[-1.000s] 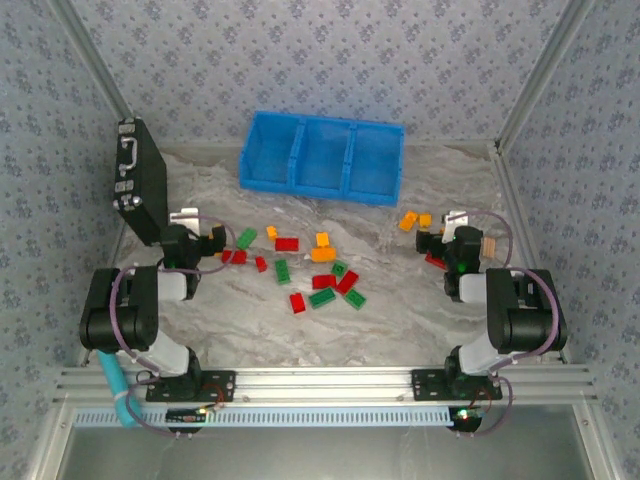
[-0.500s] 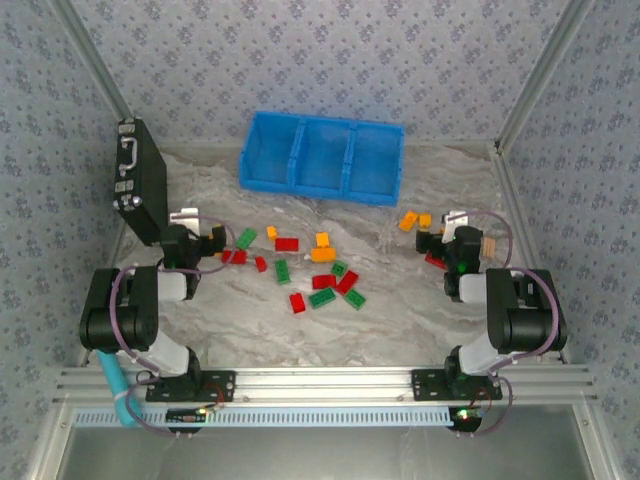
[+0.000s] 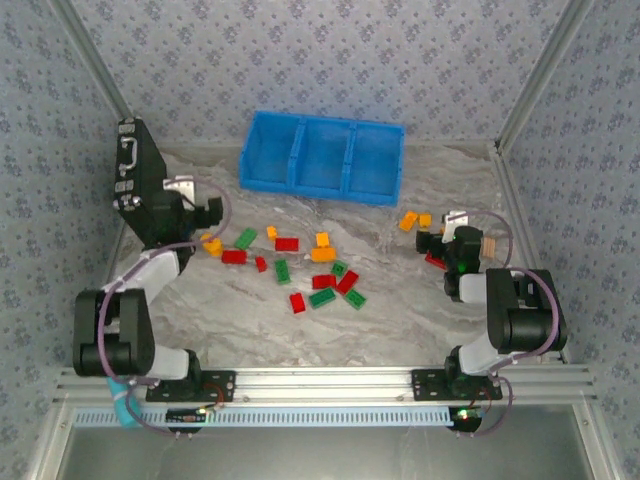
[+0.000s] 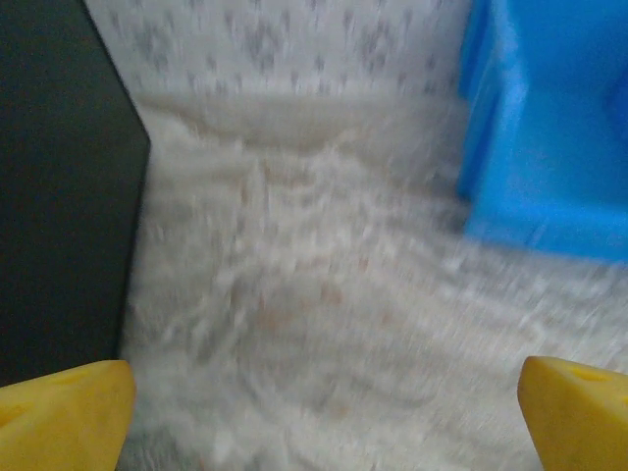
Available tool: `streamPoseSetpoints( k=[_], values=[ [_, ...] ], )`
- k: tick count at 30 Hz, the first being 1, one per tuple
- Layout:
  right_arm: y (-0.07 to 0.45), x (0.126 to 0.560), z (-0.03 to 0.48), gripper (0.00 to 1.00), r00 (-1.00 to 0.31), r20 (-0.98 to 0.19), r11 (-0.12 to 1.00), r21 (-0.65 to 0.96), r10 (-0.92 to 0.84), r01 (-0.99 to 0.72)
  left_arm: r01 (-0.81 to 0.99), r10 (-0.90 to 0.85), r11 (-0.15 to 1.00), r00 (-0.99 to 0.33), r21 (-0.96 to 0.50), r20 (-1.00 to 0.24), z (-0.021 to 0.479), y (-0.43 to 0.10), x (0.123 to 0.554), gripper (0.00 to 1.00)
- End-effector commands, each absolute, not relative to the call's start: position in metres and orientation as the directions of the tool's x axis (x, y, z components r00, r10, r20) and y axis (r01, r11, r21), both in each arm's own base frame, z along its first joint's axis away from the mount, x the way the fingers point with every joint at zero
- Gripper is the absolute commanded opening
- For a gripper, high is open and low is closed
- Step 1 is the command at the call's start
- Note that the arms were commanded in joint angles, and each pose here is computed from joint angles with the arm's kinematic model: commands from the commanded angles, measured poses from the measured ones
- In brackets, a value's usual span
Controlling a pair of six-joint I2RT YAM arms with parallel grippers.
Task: Sort the legos into containers by color
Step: Pick up the lego from the middle-right of the table.
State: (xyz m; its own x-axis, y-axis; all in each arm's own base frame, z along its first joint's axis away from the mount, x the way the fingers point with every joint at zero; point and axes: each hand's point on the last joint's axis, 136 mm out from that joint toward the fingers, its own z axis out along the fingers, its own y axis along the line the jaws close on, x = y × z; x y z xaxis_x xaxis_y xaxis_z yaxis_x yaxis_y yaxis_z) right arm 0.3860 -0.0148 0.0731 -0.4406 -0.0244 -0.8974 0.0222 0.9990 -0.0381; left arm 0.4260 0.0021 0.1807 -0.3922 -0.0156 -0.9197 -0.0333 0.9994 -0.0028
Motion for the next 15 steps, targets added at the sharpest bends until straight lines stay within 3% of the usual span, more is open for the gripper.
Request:
streamPoseSetpoints(
  k=[1,7,15],
  values=[
    [-0.023,0.399,0.097,0.99,-0.441,-0.898,0.997,-0.025,0.007,0.067,-0.032,0.003,0.999,-0.441,0.019,-0.898,0.207,-0.005,0.415,1.0],
    [-0.018,0.407,0.134,0.97,-0.551,-0.833,0.997,0.011,0.05,0.073,-0.002,-0.008,1.0,-0.403,-0.008,-0.915,0.272,-0.019,0.396,1.0],
    [0.01,0.404,0.167,0.93,-0.672,-0.692,0.963,0.224,0.264,0.147,0.075,0.015,0.997,-0.458,-0.022,-0.889,0.313,-0.031,0.361,1.0]
  ],
)
